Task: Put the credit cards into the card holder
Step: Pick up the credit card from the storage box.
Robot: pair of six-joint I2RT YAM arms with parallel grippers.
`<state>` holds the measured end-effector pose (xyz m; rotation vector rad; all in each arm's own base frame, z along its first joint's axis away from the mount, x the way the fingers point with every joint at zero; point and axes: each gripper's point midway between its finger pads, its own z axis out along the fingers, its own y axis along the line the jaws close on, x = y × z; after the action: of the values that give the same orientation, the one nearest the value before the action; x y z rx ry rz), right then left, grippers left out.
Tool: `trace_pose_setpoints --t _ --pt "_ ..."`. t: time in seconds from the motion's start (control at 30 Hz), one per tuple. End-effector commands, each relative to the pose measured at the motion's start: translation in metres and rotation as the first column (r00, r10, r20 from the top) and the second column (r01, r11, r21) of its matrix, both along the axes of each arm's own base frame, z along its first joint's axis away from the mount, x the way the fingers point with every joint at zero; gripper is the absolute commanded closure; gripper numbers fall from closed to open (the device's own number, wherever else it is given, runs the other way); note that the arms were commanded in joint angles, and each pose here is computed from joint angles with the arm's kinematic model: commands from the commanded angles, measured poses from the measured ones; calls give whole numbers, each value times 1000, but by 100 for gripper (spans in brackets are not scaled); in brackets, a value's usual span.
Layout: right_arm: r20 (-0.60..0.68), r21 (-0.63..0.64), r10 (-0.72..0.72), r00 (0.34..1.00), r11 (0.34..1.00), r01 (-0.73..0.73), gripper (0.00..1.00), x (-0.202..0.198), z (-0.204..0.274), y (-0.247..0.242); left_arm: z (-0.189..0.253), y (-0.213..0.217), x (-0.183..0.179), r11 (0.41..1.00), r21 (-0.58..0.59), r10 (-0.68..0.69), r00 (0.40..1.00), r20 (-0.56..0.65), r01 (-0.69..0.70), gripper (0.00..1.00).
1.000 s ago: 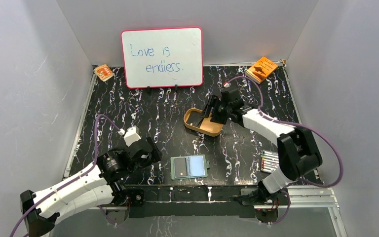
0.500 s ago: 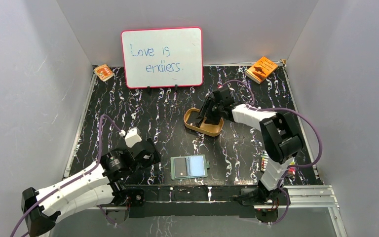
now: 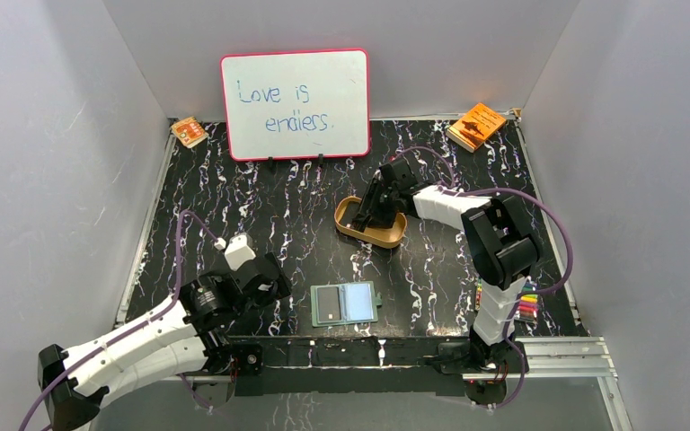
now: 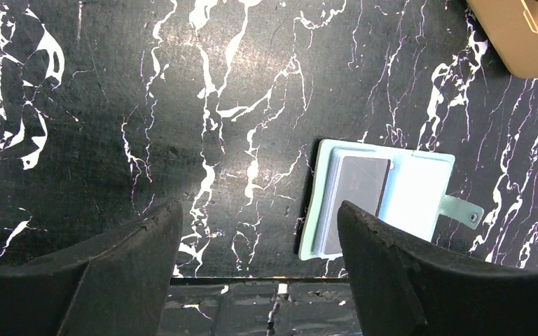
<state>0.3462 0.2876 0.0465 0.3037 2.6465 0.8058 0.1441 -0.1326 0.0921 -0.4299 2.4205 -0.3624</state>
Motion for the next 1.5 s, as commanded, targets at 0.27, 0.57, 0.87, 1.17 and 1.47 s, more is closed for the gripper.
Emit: trace_pose_setpoints --t 0.27,0.57,0.87,1.17,1.47 --pt "14 4 29 999 1000 -29 48 12 14 19 -3 8 0 999 18 29 1000 7 -29 22" --pt "1 -11 38 999 999 -38 50 12 9 19 -2 9 -1 999 15 29 1000 9 -29 22" --pt "-30 -54 49 998 997 -50 54 8 -3 14 -5 9 0 999 22 28 1000 4 -28 22" --pt "-26 -68 40 999 997 -42 63 3 -5 7 -5 10 -1 999 23 29 1000 5 -29 22" --pt "-19 -55 28 999 998 -28 66 -3 -2 -1 -6 9 0 999 25 28 1000 4 -28 23"
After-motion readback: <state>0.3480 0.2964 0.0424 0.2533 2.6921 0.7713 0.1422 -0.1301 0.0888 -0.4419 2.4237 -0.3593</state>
